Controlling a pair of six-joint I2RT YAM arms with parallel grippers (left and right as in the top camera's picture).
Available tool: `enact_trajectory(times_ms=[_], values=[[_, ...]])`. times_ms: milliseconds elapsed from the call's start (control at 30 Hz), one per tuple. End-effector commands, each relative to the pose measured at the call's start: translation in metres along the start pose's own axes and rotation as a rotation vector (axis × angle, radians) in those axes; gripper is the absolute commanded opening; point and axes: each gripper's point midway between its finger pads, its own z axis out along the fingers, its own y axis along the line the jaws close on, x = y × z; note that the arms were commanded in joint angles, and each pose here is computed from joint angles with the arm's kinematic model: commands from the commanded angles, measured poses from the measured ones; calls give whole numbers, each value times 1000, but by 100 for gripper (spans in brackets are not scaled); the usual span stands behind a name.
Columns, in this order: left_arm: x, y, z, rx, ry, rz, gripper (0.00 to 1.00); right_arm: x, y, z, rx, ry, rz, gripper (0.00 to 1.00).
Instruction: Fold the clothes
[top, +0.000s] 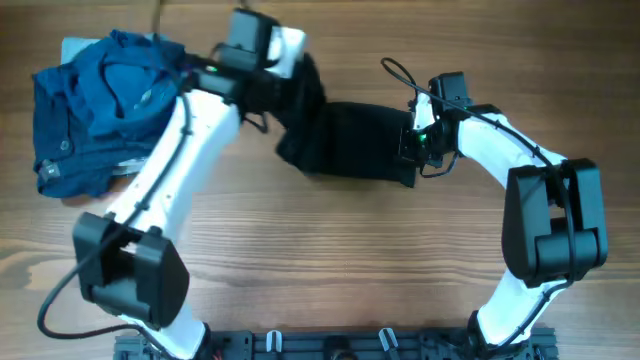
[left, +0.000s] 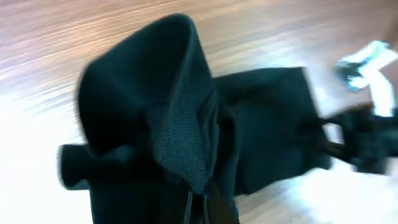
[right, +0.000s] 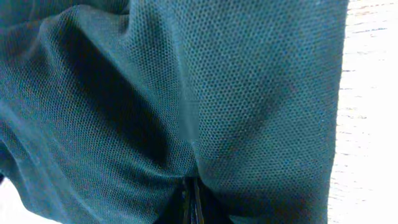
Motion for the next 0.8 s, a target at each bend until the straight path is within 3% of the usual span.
enact_trajectory(times_ms=[0, 100, 233, 400, 500, 633, 667, 733, 767], values=[[-8, -74, -8, 109, -50, 122, 4, 14, -18, 18, 41, 50, 58, 4], [-1, -112, -3, 111, -55, 207, 4, 11, -17, 18, 26, 42, 91, 4], [12, -134, 12, 110, -25, 255, 4, -17, -5, -14, -150, -11, 125, 4], [19, -142, 31, 124, -1, 265, 4, -77, -1, -140, -326, -302, 120, 5], [14, -146, 34, 132, -24, 271, 4, -92, -8, -226, -367, -498, 98, 12], [7, -165, 38, 205, -65, 290, 6, -87, -20, -266, -347, -593, 111, 14], [7, -176, 40, 248, -73, 300, 22, -86, -23, -269, -343, -599, 121, 15], [9, -201, 42, 336, -84, 328, 89, -85, -27, -269, -338, -595, 135, 23], [10, -212, 40, 364, -93, 336, 100, -85, -28, -269, -332, -595, 139, 26]])
